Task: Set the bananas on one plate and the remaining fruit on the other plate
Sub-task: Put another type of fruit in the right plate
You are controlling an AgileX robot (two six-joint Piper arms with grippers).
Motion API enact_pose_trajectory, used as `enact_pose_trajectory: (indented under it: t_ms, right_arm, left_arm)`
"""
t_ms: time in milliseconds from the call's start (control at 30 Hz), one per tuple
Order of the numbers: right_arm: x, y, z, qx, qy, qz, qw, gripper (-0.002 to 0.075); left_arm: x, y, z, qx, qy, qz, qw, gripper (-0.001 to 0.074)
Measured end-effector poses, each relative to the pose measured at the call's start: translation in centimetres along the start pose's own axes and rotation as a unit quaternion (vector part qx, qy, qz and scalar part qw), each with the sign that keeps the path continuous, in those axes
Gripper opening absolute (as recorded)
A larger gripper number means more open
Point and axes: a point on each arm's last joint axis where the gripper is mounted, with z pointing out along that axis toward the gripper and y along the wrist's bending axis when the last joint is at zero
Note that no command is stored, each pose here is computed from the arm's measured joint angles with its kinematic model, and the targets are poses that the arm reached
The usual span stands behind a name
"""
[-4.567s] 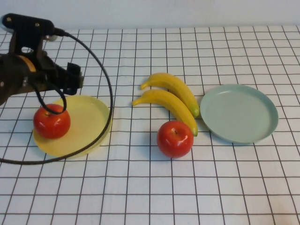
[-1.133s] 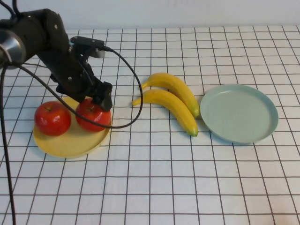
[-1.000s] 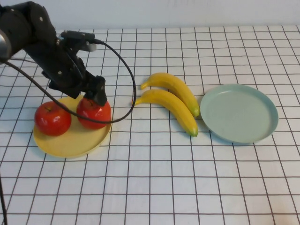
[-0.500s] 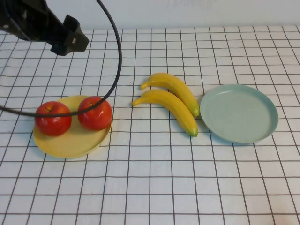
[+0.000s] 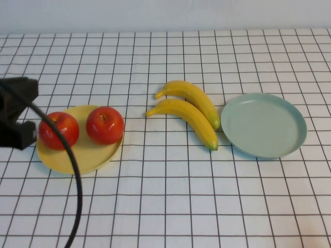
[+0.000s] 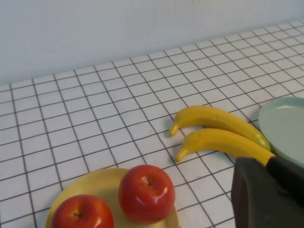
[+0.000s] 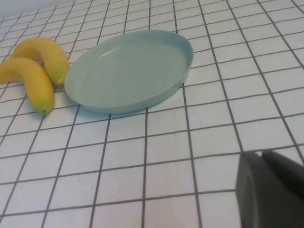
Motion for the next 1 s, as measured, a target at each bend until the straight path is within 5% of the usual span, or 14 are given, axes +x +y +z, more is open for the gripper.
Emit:
enact_pose_trajectory:
  t_ms: [333, 467, 800, 1000]
  right_arm:
    - [0.0, 0.0, 0.0, 0.000, 0.000, 0.000, 1.000, -0.0015]
    - [0.0, 0.0, 0.0, 0.000, 0.000, 0.000, 1.000, -0.0015]
    - [0.0, 0.1, 0.0, -0.003, -0.001, 0.007, 1.000, -0.0015]
    - [0.0, 0.1, 0.0, -0.003, -0.001, 0.008, 1.000, -0.0015]
  left_arm:
    - [5.0, -0.5, -4.4, -0.042, 0.024, 0.050, 0.998, 0.0001]
    - [6.6, -0.5, -6.4, -0.070, 0.029, 0.022, 0.997, 0.0000]
    - [13.9, 0.0, -7.7, -0.147, -0.084, 0.042, 0.985, 0.0000]
    - [17.9, 0.3, -7.3, -0.195, -0.046, -0.018, 0.980, -0.0001]
